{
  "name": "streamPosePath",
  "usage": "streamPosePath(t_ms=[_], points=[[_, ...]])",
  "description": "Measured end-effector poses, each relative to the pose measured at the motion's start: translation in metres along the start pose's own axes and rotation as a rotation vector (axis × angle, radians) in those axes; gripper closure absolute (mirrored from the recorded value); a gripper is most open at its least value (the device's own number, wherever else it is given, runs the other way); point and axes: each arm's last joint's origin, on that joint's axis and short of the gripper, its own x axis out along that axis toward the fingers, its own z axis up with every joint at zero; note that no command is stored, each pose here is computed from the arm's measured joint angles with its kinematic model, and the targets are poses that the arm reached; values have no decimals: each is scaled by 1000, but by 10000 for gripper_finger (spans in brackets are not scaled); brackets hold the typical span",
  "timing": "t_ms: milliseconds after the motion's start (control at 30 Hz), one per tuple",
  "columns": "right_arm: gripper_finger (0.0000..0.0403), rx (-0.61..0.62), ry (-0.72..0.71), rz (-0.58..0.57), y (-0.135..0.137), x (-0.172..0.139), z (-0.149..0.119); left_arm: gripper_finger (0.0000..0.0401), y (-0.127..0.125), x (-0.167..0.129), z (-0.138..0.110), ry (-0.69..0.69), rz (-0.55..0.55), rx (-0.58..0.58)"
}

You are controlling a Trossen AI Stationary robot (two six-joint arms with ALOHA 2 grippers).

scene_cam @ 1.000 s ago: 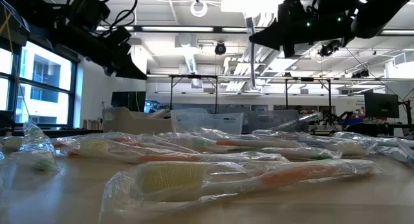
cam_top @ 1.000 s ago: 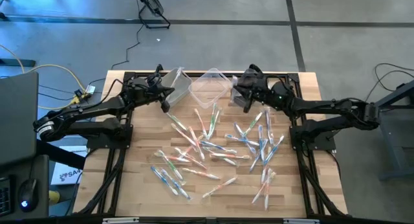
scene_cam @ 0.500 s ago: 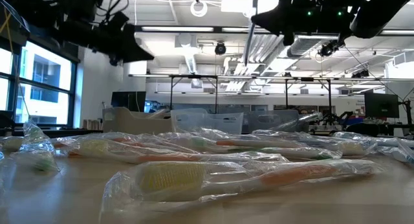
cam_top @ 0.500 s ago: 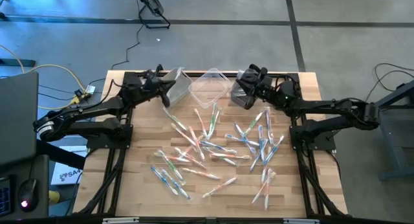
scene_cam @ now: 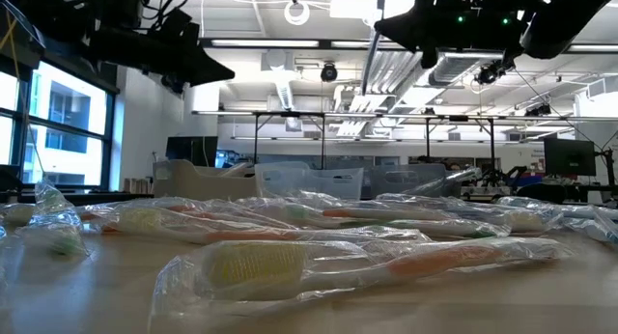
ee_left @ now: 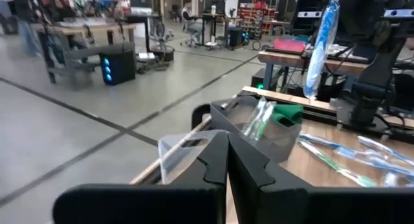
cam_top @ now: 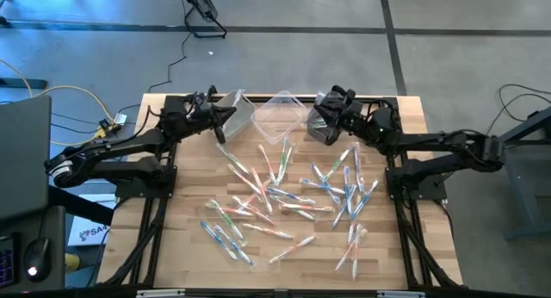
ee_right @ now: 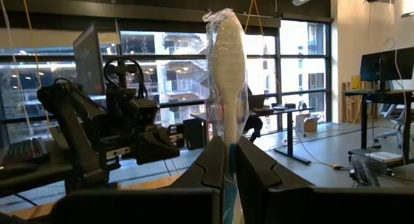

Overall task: Pick & Place Toothbrushes
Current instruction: Put the blue toothbrush into the transparent bin

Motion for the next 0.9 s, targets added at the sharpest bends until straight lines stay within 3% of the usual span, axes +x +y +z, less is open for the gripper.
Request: streamPosePath(t_ms=[367, 600, 900], points=[[391, 47, -50, 21, 0, 10, -15, 273, 0, 9, -5, -11, -37, -3], [392, 89, -56, 99, 3, 32, -26, 266, -3, 20, -11, -46, -218, 0], [392, 69, -19, 158, 17, 65, -41, 266, -2, 43, -19, 24, -271, -81]])
